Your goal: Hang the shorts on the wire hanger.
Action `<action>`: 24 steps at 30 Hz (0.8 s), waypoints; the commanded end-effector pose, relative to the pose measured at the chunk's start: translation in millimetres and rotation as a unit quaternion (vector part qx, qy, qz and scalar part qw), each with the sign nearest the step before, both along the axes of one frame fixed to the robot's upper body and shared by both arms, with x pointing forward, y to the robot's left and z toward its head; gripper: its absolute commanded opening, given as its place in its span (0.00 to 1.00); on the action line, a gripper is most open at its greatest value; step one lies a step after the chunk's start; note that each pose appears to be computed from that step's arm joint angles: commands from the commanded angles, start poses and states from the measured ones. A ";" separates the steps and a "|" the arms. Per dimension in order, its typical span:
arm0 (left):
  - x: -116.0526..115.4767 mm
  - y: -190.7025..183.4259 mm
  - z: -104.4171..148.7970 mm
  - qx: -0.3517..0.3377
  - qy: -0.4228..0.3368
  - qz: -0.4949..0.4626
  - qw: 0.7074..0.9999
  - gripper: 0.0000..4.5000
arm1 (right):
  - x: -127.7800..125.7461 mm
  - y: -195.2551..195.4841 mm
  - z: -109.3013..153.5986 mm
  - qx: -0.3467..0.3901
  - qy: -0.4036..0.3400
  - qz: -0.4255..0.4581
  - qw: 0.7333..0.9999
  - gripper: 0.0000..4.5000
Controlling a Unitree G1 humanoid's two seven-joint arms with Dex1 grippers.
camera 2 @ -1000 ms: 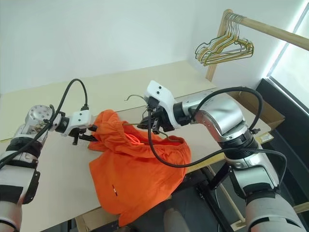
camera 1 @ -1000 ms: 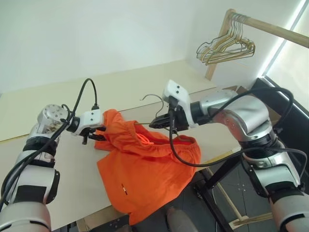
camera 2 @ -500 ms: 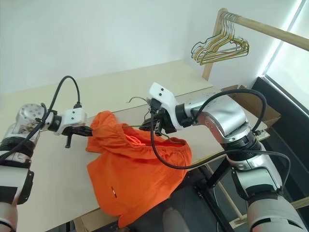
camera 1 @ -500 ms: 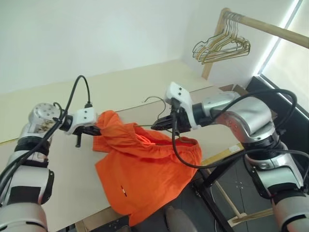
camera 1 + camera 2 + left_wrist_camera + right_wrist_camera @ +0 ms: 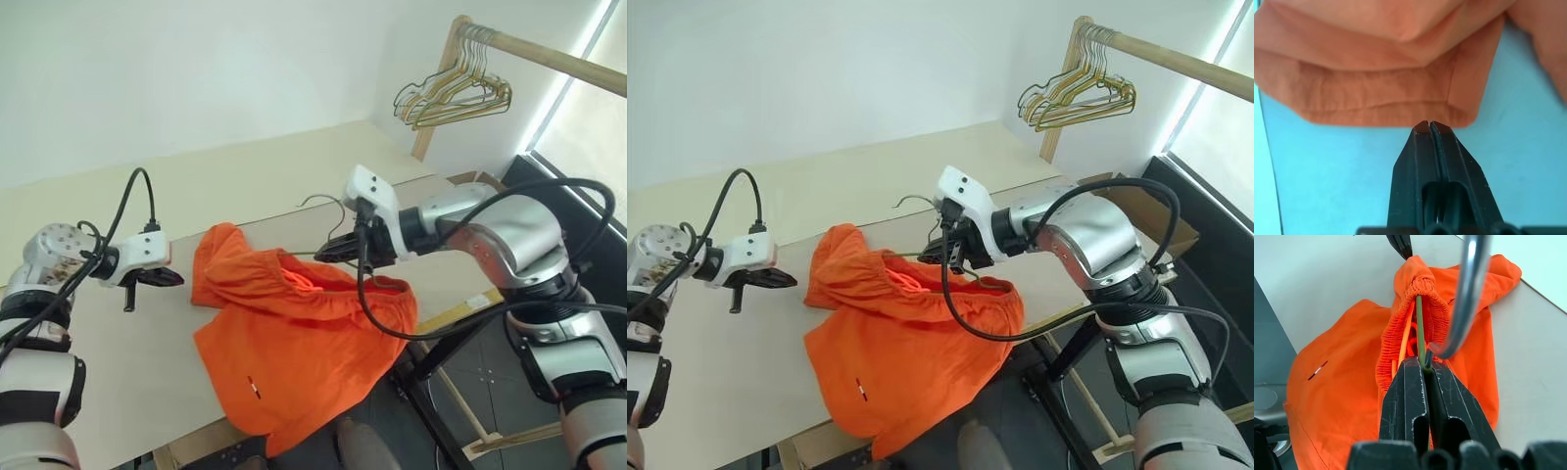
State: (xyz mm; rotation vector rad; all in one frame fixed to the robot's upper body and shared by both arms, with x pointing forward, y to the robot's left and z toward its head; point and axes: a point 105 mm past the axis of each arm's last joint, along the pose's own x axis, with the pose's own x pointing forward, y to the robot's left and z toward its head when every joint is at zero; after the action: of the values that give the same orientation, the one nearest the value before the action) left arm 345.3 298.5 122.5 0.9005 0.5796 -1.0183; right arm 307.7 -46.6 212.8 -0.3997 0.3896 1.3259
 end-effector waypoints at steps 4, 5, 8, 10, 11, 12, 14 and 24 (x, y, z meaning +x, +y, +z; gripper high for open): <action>5.1 -24.5 31.4 -0.085 -0.032 -0.040 0.995 0.01 | -2.9 0.0 13.9 0.009 -0.037 0.015 0.999 0.00; 3.6 -33.0 39.4 -0.108 -0.021 -0.056 0.992 0.05 | -2.8 0.7 13.9 0.010 -0.037 0.016 0.999 0.00; -2.0 -50.5 52.4 -0.134 0.006 -0.094 0.987 0.21 | -2.0 1.9 13.9 0.009 -0.038 0.018 0.999 0.00; -2.2 -60.5 55.7 -0.137 0.002 -0.114 0.984 0.33 | -1.6 2.6 13.9 0.009 -0.039 0.019 0.999 0.00; -1.2 -67.3 57.0 -0.144 -0.001 -0.124 0.982 0.41 | -1.7 3.2 14.0 0.010 -0.039 0.019 0.999 0.00; -1.2 -74.9 56.6 -0.147 -0.002 -0.137 0.979 0.47 | -2.0 4.0 14.1 0.010 -0.039 0.020 0.999 0.00; -2.7 -84.3 48.0 -0.125 0.005 -0.163 0.979 0.61 | -2.1 5.7 14.6 0.012 -0.040 0.022 0.999 0.00; 19.5 -83.1 23.2 -0.028 -0.025 -0.152 0.988 0.48 | -1.5 7.1 18.6 0.017 -0.045 0.020 0.999 0.00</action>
State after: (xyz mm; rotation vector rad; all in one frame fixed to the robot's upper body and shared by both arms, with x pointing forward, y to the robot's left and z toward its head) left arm 359.3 216.3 130.3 0.9528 0.4208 -1.2957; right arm 308.2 -41.6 213.4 -0.4158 0.3642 1.3380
